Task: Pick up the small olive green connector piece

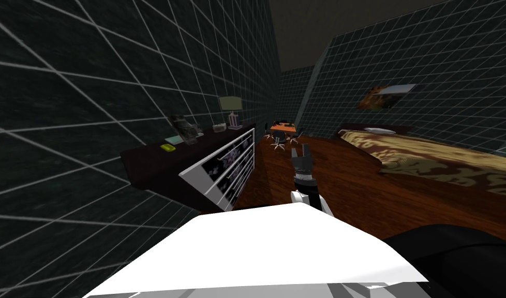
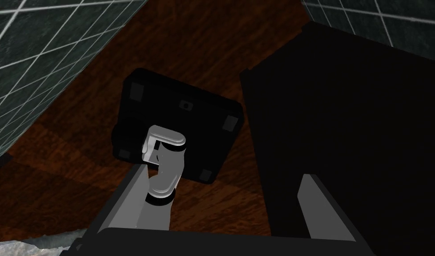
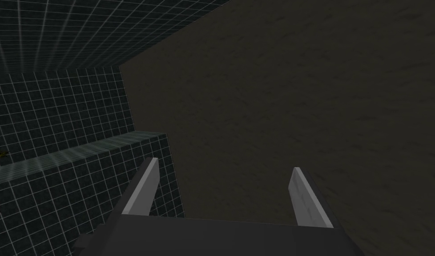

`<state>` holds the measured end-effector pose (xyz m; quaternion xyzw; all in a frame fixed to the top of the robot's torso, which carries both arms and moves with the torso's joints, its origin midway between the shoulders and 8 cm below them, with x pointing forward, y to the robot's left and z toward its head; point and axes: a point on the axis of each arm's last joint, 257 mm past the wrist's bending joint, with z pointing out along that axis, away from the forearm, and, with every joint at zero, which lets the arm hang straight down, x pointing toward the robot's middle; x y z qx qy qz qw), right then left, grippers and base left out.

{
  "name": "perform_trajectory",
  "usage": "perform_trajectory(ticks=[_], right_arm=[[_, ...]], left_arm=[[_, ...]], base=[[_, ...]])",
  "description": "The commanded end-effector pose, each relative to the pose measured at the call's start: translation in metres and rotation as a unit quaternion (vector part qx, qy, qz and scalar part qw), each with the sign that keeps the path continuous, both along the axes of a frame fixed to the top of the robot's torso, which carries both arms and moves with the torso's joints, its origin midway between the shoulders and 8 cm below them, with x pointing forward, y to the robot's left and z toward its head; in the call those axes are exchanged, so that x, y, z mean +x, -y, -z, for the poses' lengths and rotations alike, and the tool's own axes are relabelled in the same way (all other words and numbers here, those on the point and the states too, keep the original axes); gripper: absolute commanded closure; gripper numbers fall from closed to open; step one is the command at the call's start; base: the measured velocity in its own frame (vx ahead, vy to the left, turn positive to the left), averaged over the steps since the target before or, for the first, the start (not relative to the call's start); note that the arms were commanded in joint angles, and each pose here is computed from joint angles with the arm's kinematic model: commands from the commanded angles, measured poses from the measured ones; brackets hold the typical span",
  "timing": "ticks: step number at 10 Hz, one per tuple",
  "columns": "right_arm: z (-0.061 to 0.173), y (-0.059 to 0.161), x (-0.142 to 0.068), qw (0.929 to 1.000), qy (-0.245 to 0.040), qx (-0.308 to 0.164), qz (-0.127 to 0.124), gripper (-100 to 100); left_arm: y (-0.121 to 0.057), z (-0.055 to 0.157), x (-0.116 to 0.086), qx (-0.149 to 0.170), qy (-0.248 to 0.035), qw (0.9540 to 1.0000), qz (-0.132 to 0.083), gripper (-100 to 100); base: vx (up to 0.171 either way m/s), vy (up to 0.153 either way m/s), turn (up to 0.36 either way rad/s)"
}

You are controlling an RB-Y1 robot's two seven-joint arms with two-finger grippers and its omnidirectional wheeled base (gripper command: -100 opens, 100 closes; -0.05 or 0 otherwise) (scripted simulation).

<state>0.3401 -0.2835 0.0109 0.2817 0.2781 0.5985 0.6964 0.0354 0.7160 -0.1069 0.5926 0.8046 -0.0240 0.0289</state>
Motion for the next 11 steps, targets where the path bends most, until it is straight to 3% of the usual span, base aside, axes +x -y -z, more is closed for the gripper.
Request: perform_trajectory(ticks=[1, 2, 3, 4, 5, 7, 8, 10, 11], right_arm=[[0.000, 0.000, 0.000, 1.0000, 0.000, 0.000, 0.000, 0], [0.000, 0.000, 0.000, 1.0000, 0.000, 0.000, 0.000, 0], [0.000, 0.000, 0.000, 1.0000, 0.000, 0.000, 0.000, 0], [0.000, 0.000, 0.000, 1.0000, 0.000, 0.000, 0.000, 0], [0.000, 0.000, 0.000, 1.0000, 0.000, 0.000, 0.000, 0], [0.000, 0.000, 0.000, 1.0000, 0.000, 0.000, 0.000, 0], [0.000, 0.000, 0.000, 1.0000, 0.000, 0.000, 0.000, 0], [0.000, 0.000, 0.000, 1.0000, 0.000, 0.000, 0.000, 0], [0.000, 0.000, 0.000, 1.0000, 0.000, 0.000, 0.000, 0]], left_arm=[[-0.001, -0.014, 0.009, 0.011, 0.000, 0.9997, 0.022, -100], [-0.004, -0.023, 0.015, 0.020, -0.003, 0.9994, 0.029, -100], [-0.010, -0.048, 0.028, 0.040, -0.004, 0.9970, 0.066, -100], [-0.012, -0.054, 0.033, 0.047, -0.005, 0.9963, 0.071, -100], [-0.014, -0.074, 0.046, 0.062, -0.006, 0.9924, 0.107, -100], [-0.015, -0.080, 0.050, 0.068, -0.008, 0.9915, 0.111, -100], [-0.015, -0.100, 0.066, 0.081, -0.009, 0.9857, 0.148, -100], [-0.015, -0.100, 0.066, 0.082, -0.009, 0.9856, 0.148, -100], [-0.012, -0.115, 0.080, 0.089, -0.011, 0.9795, 0.181, -100]], base=[[0.046, -0.004, -0.135], [0.022, 0.004, 0.016], [0.060, -0.006, -0.130], [0.054, -0.007, -0.185], [0.075, -0.031, -0.262], [0.060, -0.011, -0.037], [0.065, -0.024, -0.206], [0.053, -0.005, -0.066], [0.051, -0.021, -0.194]])
